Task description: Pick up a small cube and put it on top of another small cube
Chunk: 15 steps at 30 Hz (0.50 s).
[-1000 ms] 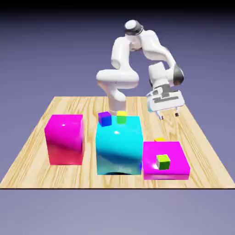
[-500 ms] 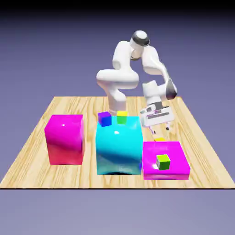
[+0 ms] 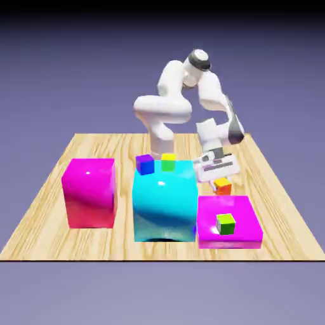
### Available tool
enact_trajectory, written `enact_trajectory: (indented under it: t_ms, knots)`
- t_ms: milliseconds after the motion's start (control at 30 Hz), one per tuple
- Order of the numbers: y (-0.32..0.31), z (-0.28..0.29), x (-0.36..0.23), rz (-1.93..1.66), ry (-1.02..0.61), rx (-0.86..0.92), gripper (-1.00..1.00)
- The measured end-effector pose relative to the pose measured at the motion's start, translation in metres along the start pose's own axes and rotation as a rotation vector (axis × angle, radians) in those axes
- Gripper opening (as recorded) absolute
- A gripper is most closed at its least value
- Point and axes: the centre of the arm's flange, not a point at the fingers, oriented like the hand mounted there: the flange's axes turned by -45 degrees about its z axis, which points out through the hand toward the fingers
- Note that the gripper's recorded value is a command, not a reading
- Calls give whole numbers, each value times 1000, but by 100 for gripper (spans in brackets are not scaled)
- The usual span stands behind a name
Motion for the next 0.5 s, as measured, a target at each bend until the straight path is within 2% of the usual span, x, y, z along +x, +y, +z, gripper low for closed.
enact_trajectory:
  t_ms: [33, 133, 500]
  knots:
    - [-19, 5, 0, 1, -25, 40, -100]
    - [-22, 3, 33, 39, -31, 47, -100]
    - [53, -47, 143, 210, 0, -87, -100]
